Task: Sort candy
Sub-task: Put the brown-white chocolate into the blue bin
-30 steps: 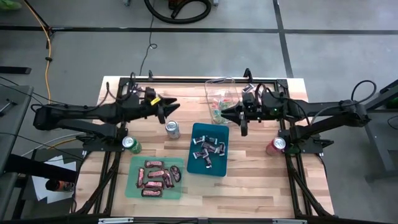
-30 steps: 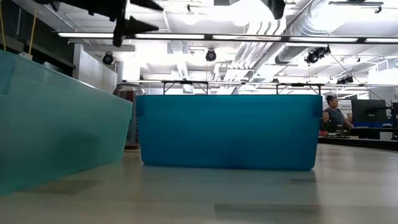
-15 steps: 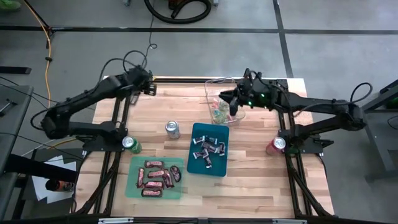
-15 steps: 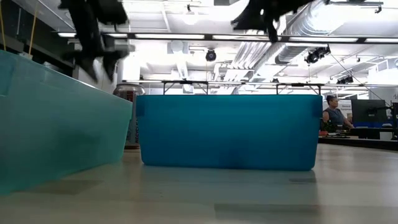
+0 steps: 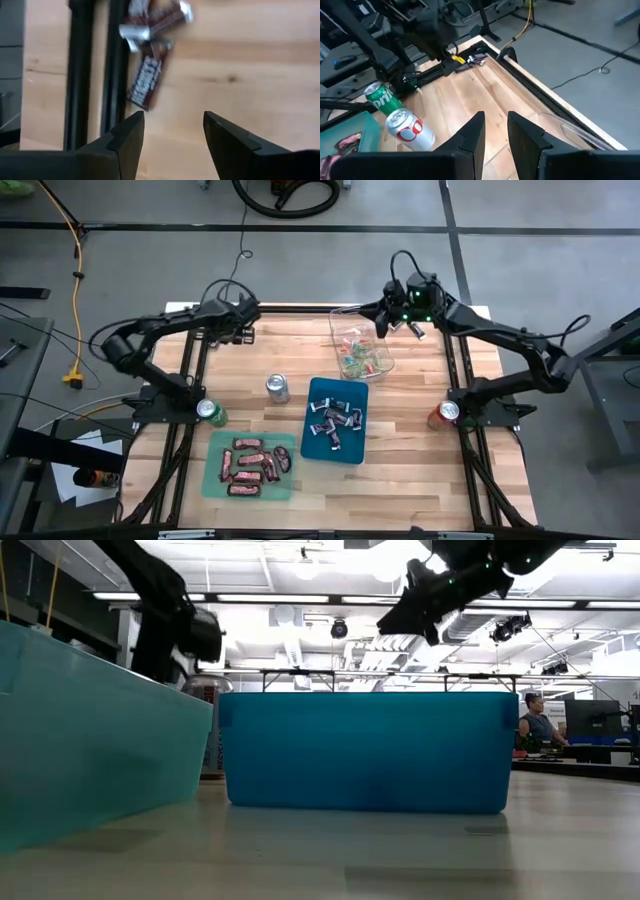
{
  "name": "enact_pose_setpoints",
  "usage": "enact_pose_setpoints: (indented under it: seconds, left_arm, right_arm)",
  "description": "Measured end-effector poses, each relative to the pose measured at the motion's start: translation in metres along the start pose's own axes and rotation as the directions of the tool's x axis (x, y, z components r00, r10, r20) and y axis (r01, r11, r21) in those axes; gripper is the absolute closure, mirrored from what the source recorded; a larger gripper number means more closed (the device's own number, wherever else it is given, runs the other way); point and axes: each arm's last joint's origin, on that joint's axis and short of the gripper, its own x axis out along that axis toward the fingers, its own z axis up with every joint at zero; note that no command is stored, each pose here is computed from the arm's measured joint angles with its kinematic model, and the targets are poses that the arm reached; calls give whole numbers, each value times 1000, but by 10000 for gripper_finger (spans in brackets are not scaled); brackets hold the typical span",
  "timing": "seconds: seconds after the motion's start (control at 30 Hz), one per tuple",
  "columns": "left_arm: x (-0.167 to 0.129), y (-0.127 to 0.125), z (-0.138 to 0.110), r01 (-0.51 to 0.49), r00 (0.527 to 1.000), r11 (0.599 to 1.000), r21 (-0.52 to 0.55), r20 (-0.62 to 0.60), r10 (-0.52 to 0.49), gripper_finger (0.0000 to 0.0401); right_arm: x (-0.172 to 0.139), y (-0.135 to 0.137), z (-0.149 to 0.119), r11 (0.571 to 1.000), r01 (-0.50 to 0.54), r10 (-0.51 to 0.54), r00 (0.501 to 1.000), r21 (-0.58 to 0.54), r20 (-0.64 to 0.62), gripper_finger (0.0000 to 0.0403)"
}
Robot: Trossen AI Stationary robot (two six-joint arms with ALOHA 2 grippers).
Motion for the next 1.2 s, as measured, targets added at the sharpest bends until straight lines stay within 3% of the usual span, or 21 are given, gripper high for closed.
enact_pose_setpoints:
  seconds: [0.13,0.3,0.5,0.6,0.77,0.9,1.03,1.2]
  left_arm:
    - [23,-9,1,-29,994,999,36,-109,32,220]
    - [46,-13,8,-68,987,996,-54,-150,60,232]
    - [53,-7,15,-180,983,954,-239,-69,169,245]
    - [46,-5,16,-190,978,926,-325,16,207,275]
    - [47,-8,16,-179,973,865,-468,47,226,385]
    - [51,-11,15,-170,970,798,-578,44,239,395]
    - [57,-13,13,-168,965,681,-712,22,261,400]
    - [71,-14,3,-203,958,583,-787,-38,283,401]
  right_arm:
    - [3,-13,-2,1000,-6,6,1000,23,-15,328]
    - [10,-21,-4,999,4,-3,1000,36,-18,328]
    - [14,-23,-6,999,-2,3,1000,34,-26,328]
    - [14,-22,-6,999,-5,6,1000,36,-27,328]
    - [14,-22,-6,999,-6,7,1000,32,-27,328]
    - [14,-22,-6,999,-6,7,1000,31,-28,327]
    - [14,-22,-6,999,-5,6,999,33,-31,327]
    - [13,-23,-10,999,1,2,998,47,-62,327]
